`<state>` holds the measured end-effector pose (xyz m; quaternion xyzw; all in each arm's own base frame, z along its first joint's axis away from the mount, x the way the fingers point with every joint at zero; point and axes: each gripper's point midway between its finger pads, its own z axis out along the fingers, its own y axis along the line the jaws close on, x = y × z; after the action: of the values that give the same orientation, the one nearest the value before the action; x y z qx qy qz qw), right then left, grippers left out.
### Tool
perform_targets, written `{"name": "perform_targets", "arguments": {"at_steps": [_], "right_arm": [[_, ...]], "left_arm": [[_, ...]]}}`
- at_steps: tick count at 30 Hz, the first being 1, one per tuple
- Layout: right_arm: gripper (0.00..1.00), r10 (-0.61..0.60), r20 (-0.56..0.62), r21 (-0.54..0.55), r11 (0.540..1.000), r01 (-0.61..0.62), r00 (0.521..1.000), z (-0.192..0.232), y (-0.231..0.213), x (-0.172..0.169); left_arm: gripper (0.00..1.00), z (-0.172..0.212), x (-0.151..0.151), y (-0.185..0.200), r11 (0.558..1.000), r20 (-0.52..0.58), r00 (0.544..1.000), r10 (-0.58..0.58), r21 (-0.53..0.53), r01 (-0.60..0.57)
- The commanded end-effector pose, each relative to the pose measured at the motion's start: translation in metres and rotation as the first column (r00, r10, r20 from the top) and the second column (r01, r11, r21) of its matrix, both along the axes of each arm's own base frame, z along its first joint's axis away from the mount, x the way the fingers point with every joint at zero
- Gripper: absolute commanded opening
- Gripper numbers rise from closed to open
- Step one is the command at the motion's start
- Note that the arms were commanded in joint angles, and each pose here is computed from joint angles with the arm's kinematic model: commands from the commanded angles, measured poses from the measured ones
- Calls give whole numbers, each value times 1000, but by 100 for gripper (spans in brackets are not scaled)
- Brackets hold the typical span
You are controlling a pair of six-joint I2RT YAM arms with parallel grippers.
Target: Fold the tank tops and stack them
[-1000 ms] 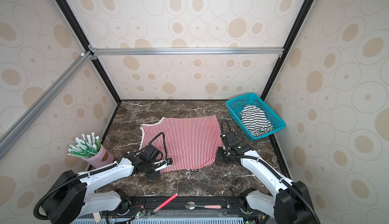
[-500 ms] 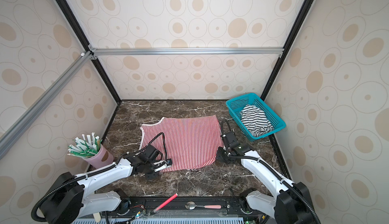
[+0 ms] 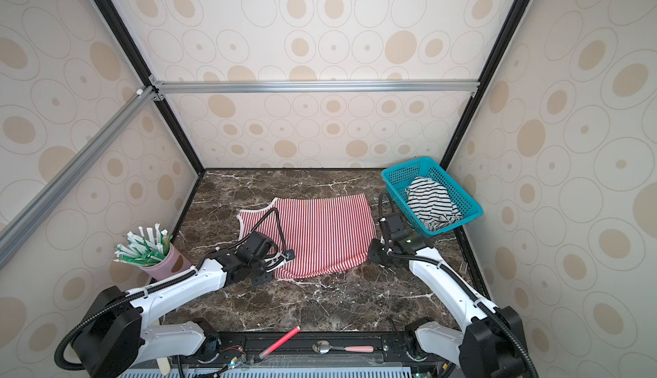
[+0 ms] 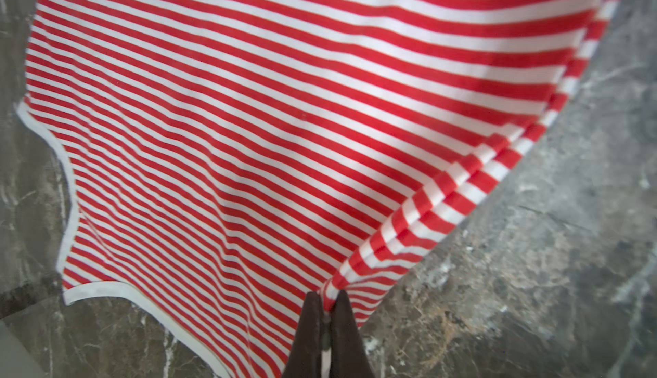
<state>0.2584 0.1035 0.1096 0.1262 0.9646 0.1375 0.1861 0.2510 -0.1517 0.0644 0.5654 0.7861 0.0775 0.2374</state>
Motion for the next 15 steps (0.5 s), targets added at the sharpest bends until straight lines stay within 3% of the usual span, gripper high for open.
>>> {"name": "perform_targets", "arguments": {"at_steps": [1, 8, 15], "right_arm": [[0, 2, 2, -9, 1000, -2, 1000, 4, -5, 9], [0, -5, -15, -4, 1000, 5, 1000, 1, -12, 29], [0, -5, -31, 0, 1000, 5, 999, -7, -13, 53]], "left_arm": [[0, 23, 34, -4, 999, 110, 993, 33, -2, -33], [0, 24, 71, -2, 995, 138, 986, 94, 16, -97], [0, 21, 88, 1, 991, 146, 981, 127, 13, -130]]}}
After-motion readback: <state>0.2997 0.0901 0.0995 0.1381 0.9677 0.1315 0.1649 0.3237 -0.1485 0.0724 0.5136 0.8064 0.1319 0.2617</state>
